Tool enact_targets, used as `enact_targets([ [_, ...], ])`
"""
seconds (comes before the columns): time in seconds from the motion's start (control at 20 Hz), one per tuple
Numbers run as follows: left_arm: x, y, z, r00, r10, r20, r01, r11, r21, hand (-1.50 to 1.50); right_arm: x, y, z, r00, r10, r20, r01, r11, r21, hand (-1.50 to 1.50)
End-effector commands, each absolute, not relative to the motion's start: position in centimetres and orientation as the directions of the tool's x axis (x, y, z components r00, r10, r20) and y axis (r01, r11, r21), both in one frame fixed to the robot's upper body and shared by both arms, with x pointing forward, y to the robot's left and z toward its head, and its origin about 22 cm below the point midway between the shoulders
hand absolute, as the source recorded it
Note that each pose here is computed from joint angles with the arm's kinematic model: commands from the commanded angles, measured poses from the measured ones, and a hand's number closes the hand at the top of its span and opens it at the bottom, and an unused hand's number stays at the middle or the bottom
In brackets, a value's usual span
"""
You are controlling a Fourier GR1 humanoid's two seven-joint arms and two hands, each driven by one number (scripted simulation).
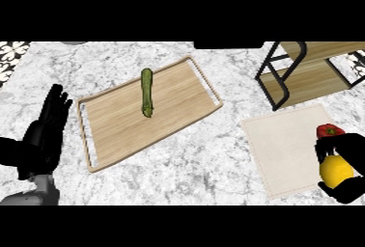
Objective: Pick the lemon from the placemat and place it in the tiered shelf
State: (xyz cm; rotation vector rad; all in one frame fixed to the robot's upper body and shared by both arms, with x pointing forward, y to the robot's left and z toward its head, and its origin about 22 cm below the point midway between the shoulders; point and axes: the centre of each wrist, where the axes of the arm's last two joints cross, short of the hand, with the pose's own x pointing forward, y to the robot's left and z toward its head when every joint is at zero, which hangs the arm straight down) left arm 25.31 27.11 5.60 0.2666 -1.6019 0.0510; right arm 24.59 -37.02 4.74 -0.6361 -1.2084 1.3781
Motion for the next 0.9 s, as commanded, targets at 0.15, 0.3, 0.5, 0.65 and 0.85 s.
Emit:
enact_targets([
  [0.15, 24.4, 27.8, 5.2, -0.019, -0.144, 0.989, -0.214, 0.967, 0.137, 0.00, 22.7, -37.1, 10.8, -0.192, 0.834, 0.517, -0.244, 0.470, -0.848, 1.50],
  [0.3, 24.3, 28.3, 5.1, -0.007, -0.137, 0.991, -0.227, 0.965, 0.132, 0.00, 20.9, -38.4, 13.8, -0.178, 0.793, 0.582, -0.153, 0.562, -0.813, 1.50],
  [0.5, 24.8, 27.4, 6.2, -0.014, -0.157, 0.987, -0.215, 0.965, 0.151, 0.00, 20.6, -39.6, 19.2, -0.114, 0.793, 0.599, 0.033, 0.606, -0.795, 1.50],
  [0.65, 24.2, 27.1, 6.2, -0.014, -0.141, 0.990, -0.189, 0.973, 0.135, 0.00, 20.1, -40.1, 21.6, -0.073, 0.795, 0.602, 0.108, 0.606, -0.788, 1.50],
  [0.85, 23.7, 27.1, 5.9, -0.024, -0.137, 0.990, -0.176, 0.976, 0.130, 0.00, 20.8, -41.5, 23.7, -0.011, 0.802, 0.598, 0.135, 0.594, -0.793, 1.50],
])
